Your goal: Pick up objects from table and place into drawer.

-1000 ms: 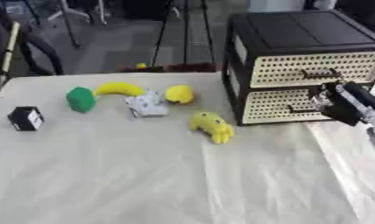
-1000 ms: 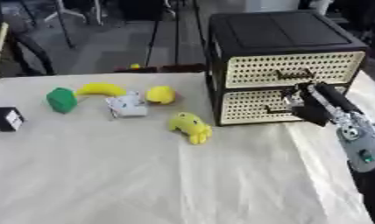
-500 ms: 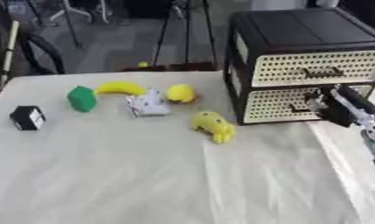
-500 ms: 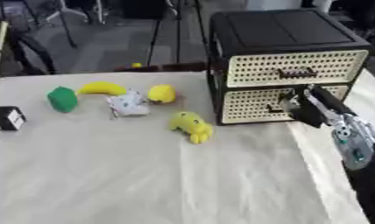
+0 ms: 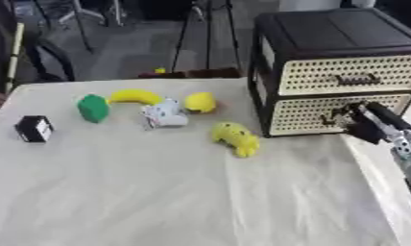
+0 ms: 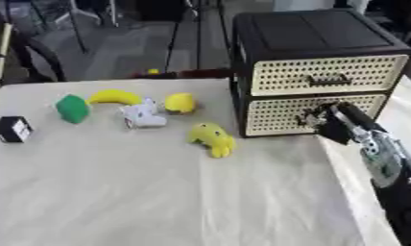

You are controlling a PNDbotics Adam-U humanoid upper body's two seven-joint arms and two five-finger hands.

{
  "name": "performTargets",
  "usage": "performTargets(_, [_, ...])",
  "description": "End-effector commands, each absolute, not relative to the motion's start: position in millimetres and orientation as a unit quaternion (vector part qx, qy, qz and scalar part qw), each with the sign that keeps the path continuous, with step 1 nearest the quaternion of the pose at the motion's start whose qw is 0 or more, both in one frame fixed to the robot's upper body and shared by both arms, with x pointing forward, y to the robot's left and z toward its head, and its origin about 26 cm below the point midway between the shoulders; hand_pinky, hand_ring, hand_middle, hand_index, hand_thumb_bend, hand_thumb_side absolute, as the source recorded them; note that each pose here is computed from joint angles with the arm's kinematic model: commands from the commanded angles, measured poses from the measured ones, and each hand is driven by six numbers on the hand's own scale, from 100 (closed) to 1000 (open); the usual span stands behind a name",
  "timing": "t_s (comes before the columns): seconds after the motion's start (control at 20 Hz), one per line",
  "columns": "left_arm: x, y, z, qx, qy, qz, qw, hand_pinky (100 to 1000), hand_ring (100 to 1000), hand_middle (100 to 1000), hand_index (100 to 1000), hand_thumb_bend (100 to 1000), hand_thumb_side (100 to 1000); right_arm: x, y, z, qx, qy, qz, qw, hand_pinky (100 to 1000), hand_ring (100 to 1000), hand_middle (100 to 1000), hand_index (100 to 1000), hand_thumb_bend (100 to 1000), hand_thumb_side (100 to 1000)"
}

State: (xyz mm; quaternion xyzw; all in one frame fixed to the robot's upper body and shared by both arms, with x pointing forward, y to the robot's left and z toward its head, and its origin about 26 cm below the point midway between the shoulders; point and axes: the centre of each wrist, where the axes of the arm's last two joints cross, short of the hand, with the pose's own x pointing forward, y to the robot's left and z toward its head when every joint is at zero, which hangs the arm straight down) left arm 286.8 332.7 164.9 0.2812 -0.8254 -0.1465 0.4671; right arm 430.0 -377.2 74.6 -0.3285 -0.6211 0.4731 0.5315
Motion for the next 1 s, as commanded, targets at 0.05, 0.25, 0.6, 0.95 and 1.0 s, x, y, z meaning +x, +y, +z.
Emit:
performTargets(0.05, [286.7,332.7,173.5,0.282,-0.831,-0.151,0.455,478,468,552,750,613,819,433.0,-384.2,83.0,-0.343,-0.613,0.478,0.528,100,100,100,625,100,951])
performTargets(0.25, [286.8,332.7,173.3,0.282,-0.831,-0.151,0.455,478,468,552,750,611,819,432.9,-384.4,79.7,-0.340,-0.604,0.488,0.530,100,100,100,622,100,965])
performTargets(0.6, [286.6,333.3,172.9,0.282,-0.830,-0.151,0.456,478,468,552,750,610,820,429.3,-383.1,80.4,-0.333,-0.596,0.515,0.519,100,100,100,593,100,973])
performTargets(0.95, [286.3,333.7,172.1,0.283,-0.829,-0.151,0.457,478,468,552,749,610,821,422.9,-381.9,78.1,-0.327,-0.589,0.533,0.511,100,100,100,588,100,980])
performTargets(1.0, [286.3,333.8,172.0,0.283,-0.829,-0.151,0.458,478,468,552,749,610,821,421.8,-381.6,77.5,-0.325,-0.589,0.536,0.510,100,100,100,588,100,981])
